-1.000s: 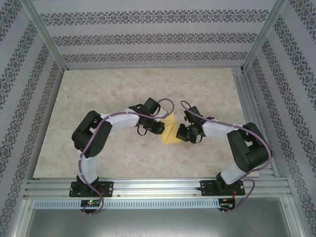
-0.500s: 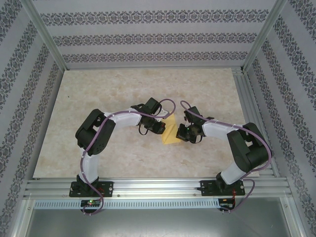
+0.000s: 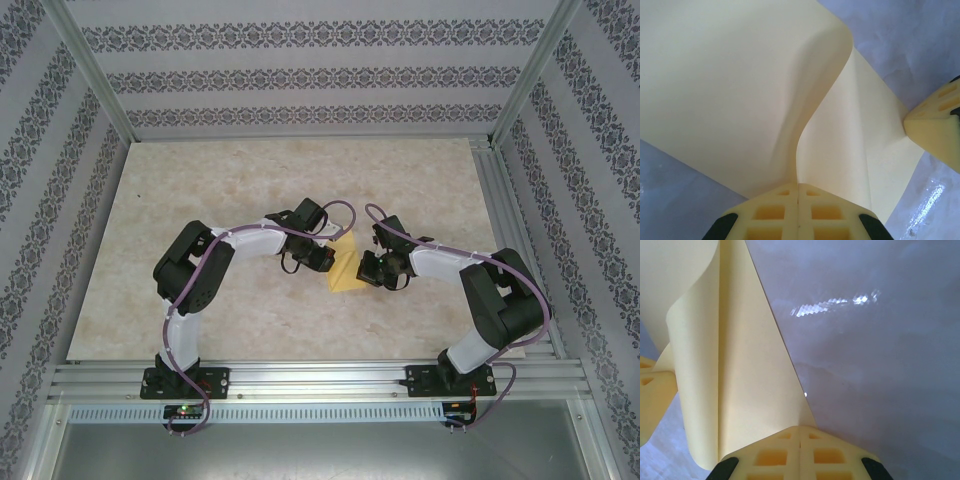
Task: Fold a paper plane with a square sheet of paper (fold left side to right side)
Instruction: Fold the triangle a second time at the center of the table.
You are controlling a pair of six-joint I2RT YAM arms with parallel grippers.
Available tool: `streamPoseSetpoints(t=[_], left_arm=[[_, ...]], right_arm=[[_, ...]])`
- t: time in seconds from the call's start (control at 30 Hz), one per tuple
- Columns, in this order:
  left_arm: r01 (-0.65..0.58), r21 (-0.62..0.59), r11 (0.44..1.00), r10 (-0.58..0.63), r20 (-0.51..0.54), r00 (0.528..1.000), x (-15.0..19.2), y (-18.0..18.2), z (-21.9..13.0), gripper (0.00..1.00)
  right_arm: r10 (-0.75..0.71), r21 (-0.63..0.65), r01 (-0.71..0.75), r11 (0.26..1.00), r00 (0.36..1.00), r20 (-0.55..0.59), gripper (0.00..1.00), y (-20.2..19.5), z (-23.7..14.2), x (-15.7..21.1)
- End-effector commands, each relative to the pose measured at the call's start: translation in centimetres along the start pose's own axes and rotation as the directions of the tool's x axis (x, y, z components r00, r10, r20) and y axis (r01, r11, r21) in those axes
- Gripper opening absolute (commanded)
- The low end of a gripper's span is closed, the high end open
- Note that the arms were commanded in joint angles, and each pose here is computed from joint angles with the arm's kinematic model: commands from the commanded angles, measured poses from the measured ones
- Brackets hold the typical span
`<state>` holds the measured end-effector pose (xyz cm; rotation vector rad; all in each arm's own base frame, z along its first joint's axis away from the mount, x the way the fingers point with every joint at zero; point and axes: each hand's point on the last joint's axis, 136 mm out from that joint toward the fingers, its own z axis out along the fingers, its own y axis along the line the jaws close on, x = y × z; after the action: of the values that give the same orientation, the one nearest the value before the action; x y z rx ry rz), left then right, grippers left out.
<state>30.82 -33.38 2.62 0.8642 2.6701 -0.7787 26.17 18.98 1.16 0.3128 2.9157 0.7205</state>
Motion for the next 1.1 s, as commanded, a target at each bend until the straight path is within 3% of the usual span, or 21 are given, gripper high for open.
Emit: streamPoseSetpoints(t=[0.0,1.07], left_arm=[[-0.003,-0.018,1.000,0.003,0.007,1.000,-0.62,0.99,-0.08,0.06],[-0.001,-0.001,1.000,0.001,0.020,1.000,-0.94,0.88,0.00,0.07]], right_arm=[[-0.007,0.092,0.010,0.996,0.999,-0.031,0.03,-2.01,0.20,1.23],[-0.010,0.099,0.013,0.995,0.999,-0.033,0.03,-1.94,0.17,1.07]])
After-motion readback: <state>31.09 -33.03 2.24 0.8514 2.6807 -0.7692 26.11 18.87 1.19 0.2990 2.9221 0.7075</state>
